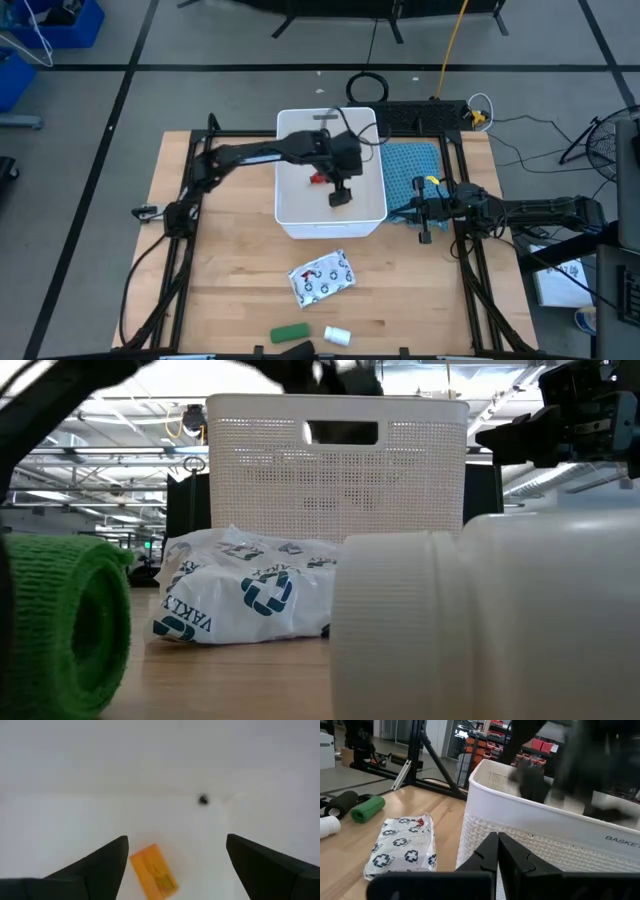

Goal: Pick & place medical supplies in basket/bin
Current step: Put the white medicine bottle into the white bin

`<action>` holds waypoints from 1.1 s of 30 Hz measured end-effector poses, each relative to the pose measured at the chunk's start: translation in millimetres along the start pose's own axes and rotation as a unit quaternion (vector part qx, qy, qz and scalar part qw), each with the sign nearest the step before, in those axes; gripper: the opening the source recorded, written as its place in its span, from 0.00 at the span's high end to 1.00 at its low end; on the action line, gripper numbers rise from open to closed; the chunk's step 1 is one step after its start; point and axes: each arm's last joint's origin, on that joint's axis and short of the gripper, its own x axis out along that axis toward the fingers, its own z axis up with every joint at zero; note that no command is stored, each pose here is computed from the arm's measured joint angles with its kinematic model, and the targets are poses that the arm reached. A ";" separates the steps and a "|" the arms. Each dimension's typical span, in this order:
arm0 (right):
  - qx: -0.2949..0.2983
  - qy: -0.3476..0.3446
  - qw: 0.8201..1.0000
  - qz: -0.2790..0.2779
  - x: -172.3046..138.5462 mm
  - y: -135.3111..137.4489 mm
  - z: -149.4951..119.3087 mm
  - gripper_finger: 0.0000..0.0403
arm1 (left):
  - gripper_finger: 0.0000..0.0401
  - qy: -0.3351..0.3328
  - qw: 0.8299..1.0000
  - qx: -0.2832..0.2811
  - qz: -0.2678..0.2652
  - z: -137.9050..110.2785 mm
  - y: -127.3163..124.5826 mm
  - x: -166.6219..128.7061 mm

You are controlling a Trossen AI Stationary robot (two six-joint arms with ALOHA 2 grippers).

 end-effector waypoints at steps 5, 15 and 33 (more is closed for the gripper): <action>-0.015 -0.010 1.000 -0.003 0.0 -0.5 2.0 1.00 | 0.32 -0.036 0.994 0.083 0.067 6.7 -50.8 -88.1; -0.019 -0.050 0.999 -0.012 -0.5 -2.3 9.8 1.00 | 0.86 -0.145 0.972 0.123 0.141 -73.2 -108.8 -193.6; -0.016 -0.068 0.997 -0.015 -0.9 -3.1 13.3 1.00 | 0.99 -0.443 0.885 0.110 0.097 -255.2 -101.6 -152.8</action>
